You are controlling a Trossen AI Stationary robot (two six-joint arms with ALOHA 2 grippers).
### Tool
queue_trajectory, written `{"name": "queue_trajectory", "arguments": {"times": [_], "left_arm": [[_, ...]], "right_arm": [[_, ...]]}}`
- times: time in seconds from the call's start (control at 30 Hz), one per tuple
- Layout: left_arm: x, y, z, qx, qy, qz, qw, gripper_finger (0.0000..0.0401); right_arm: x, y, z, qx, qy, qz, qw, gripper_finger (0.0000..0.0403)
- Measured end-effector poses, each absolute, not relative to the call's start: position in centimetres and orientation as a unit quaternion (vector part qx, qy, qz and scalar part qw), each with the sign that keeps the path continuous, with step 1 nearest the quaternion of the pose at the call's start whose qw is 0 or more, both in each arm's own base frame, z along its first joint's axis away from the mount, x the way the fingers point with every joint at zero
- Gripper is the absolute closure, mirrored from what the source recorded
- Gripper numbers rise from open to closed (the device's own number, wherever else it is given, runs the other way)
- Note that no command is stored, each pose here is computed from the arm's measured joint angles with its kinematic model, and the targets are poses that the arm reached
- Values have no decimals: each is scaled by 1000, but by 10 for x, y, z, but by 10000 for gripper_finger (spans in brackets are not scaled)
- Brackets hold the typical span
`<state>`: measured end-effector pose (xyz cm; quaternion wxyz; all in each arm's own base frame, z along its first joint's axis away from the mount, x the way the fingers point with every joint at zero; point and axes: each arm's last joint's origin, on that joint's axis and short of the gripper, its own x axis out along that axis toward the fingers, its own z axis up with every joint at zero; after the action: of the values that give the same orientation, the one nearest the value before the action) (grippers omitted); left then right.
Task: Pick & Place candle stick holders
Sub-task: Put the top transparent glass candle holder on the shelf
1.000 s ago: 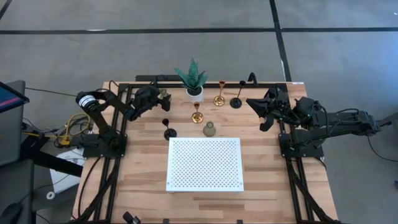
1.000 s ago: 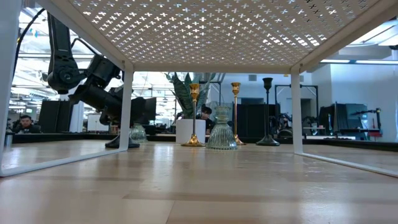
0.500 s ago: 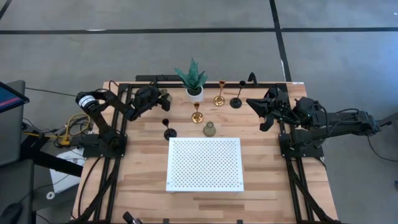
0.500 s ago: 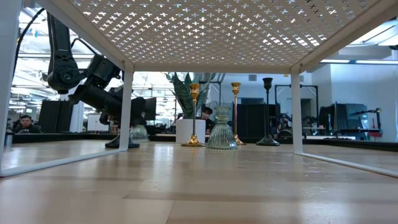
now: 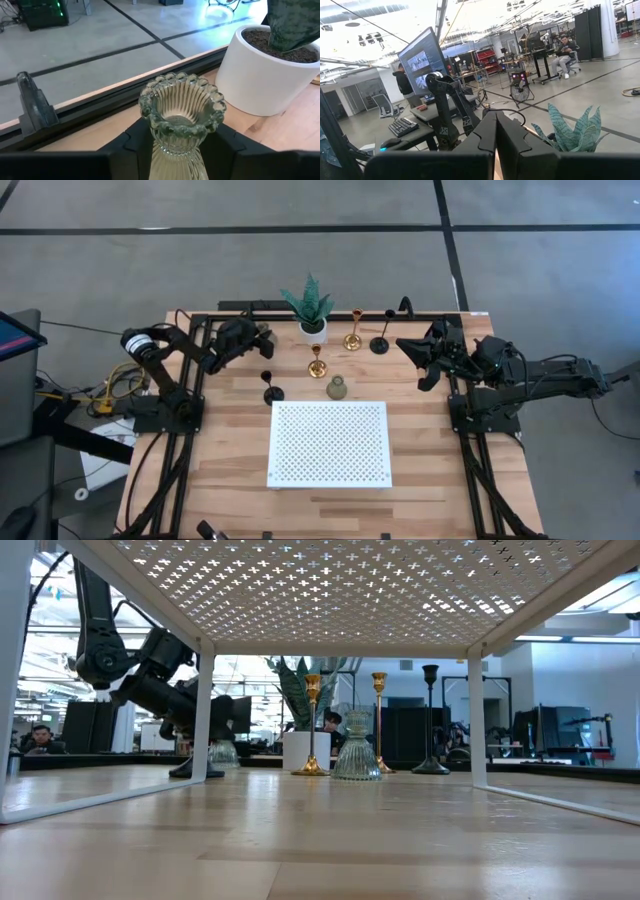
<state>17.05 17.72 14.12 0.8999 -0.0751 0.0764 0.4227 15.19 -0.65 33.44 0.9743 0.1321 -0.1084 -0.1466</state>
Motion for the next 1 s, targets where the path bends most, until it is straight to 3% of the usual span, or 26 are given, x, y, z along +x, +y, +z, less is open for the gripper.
{"name": "queue_trajectory", "arguments": {"times": [0.33,0.67,1.0], "left_arm": [[154,160,172,-46,117,418,900,265],[132,130,230,-9,-10,411,911,269],[130,97,256,-23,-101,362,926,275]], "right_arm": [[152,-7,334,129,-108,-146,975,403],[152,-7,334,128,-108,-146,975,403],[152,-6,334,128,-108,-146,975,403]]}}
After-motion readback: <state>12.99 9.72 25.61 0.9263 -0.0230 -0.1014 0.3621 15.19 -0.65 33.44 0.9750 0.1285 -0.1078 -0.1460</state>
